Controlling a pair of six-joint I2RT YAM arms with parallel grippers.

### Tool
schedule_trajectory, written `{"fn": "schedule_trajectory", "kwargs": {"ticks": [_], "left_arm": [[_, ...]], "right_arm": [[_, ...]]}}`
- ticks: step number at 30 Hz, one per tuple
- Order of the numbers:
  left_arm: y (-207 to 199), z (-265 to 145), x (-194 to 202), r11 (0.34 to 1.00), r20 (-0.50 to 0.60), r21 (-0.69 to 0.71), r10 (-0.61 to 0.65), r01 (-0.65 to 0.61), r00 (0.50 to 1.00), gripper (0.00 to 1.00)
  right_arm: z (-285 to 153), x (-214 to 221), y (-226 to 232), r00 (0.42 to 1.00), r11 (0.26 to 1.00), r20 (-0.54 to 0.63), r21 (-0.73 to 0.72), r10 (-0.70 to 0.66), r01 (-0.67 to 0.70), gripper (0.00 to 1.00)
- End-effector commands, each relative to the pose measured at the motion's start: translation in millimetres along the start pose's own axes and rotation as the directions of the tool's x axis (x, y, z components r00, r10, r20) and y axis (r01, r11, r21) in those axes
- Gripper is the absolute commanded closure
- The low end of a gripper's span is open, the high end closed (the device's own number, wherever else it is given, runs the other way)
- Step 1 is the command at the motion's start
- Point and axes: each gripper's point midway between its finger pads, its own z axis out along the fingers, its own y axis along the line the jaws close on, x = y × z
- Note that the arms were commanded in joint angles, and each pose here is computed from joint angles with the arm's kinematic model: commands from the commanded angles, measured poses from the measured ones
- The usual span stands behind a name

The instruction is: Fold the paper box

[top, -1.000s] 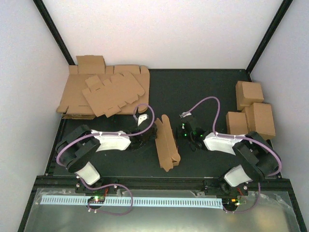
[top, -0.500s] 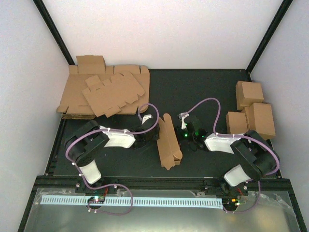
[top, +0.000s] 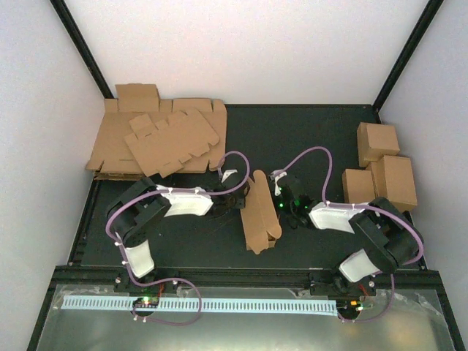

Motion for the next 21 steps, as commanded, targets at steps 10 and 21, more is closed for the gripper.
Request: {"fn": "schedule_trajectory", "kwargs": {"ticks": [10, 21], "left_arm": [[-83.4, 1.5, -1.6, 0.957, -0.025, 0.25, 0.159, -0.147, 0.987, 0.98], [-60.0, -17.6, -27.1, 0.958, 0.0, 0.244, 0.157, -0.152, 0.988, 0.93]], "right_arm": [[-8.0, 5.5, 57.2, 0.991, 0.971, 0.001, -0.199, -0.137, 0.134, 0.98], [-15.9, 7.2, 2.1, 0.999, 0.996, -0.019, 0.084, -0.026, 0.028, 0.98]]}}
